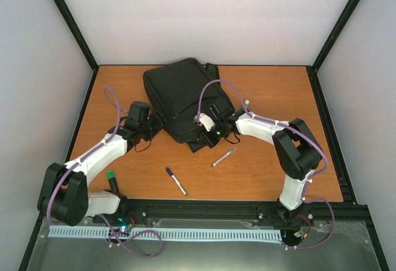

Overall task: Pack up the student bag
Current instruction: Zip the student bag at the center of the board.

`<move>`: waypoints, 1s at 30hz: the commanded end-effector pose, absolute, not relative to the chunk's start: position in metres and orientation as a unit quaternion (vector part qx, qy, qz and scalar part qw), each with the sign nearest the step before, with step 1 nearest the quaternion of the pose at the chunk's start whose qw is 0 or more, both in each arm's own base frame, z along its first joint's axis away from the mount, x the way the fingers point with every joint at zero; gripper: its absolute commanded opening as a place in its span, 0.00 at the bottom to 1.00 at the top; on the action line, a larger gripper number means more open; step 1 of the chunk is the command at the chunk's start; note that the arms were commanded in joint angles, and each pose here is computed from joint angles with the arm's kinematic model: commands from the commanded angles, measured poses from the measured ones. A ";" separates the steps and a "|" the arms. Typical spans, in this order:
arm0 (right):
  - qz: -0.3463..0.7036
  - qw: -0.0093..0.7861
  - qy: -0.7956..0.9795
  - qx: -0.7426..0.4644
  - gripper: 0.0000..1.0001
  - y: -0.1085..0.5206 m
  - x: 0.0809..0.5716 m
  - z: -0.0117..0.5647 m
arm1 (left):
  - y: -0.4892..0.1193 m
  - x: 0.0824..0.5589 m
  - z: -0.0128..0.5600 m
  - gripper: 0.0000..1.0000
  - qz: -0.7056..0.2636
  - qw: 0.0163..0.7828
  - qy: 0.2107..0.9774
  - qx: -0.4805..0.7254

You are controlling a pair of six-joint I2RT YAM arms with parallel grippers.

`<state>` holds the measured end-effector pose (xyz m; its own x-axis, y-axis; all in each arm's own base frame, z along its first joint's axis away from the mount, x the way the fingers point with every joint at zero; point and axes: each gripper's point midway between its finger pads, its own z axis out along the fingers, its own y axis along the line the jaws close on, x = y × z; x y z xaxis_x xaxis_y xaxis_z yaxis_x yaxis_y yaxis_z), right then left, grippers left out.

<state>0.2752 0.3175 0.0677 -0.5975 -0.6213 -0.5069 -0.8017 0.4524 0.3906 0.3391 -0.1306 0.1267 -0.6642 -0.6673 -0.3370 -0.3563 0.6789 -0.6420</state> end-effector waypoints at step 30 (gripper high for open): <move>0.252 0.120 0.858 -0.431 0.03 0.310 0.277 0.052 | -0.207 0.318 0.122 0.01 -0.306 0.223 0.888 -0.260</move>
<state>0.2721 0.3231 0.0555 -0.5985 -0.6610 -0.4527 -0.8003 0.4678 0.3751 0.3106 -0.2099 0.0957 -0.7794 -0.6058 -0.1597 -0.3784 0.6585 -0.6505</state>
